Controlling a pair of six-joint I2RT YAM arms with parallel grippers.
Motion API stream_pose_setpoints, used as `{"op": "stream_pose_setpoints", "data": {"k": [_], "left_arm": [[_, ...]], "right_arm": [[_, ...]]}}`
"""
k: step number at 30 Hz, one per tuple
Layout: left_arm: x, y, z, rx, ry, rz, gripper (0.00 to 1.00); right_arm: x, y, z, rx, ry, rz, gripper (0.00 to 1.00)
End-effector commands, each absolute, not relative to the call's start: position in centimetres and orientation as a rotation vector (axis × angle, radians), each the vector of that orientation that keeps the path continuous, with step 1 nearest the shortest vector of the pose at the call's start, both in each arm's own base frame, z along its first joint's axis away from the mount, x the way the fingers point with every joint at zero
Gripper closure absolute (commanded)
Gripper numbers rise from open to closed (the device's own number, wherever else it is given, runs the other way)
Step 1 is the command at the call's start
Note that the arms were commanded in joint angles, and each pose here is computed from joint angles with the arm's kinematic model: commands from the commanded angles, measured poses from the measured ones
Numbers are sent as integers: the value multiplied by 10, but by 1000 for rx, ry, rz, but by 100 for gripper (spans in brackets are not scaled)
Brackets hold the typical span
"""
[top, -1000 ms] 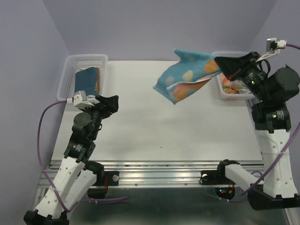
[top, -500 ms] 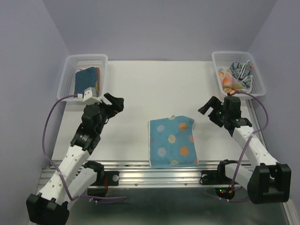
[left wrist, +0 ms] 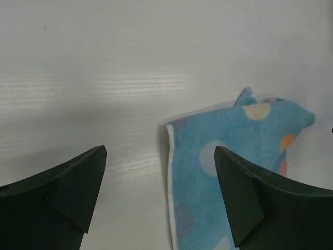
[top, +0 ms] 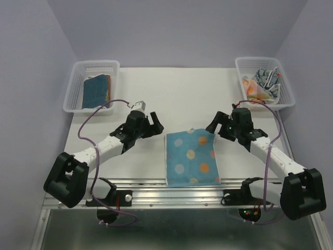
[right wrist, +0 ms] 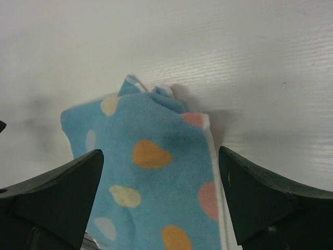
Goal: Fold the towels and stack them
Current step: Move the towel to the center of the board, then flatten out the crumpled towel
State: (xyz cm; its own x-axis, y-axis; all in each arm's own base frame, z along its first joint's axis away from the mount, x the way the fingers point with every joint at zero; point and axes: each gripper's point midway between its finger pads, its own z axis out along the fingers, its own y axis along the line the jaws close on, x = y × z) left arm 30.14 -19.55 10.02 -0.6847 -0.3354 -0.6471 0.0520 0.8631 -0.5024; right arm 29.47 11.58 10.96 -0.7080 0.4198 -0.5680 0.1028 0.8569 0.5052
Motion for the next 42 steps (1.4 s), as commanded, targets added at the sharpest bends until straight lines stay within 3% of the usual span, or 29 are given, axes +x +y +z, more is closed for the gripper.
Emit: {"op": "stream_pose_setpoints", "data": {"k": [1,5,8,10,13,14,18,24,29,32,36,39,42], "left_arm": [[302,-228,120,-103,2191,-717,4],[279,-247,100,-57,2249,-761,6],[262,-273,87,17,2279,-834,22],[257,-289,75,57,2323,-863,37],[263,-306,61,112,2362,-850,55],[265,-308,56,122,2376,-838,65],[287,-308,34,98,2433,-684,77],[372,-282,18,-44,2409,-359,78],[408,-280,39,-53,2372,-416,77],[406,-280,66,-33,2318,-449,70],[375,-258,91,-53,2272,-475,39],[344,-235,94,-117,2268,-475,29],[316,-218,86,-204,2303,-482,26]], "right_arm": [[290,131,98,336,2321,596,4],[269,149,78,287,2384,647,6],[264,156,62,287,2421,659,13],[265,160,51,311,2436,667,26],[273,165,41,328,2455,671,31],[275,166,39,328,2455,671,32],[301,160,36,389,2423,580,34],[353,158,40,453,2377,454,35],[390,160,54,418,2372,382,34],[398,158,72,412,2337,372,30],[372,159,81,370,2337,443,22],[333,149,72,371,2372,458,22],[297,147,66,366,2405,487,22]]}}
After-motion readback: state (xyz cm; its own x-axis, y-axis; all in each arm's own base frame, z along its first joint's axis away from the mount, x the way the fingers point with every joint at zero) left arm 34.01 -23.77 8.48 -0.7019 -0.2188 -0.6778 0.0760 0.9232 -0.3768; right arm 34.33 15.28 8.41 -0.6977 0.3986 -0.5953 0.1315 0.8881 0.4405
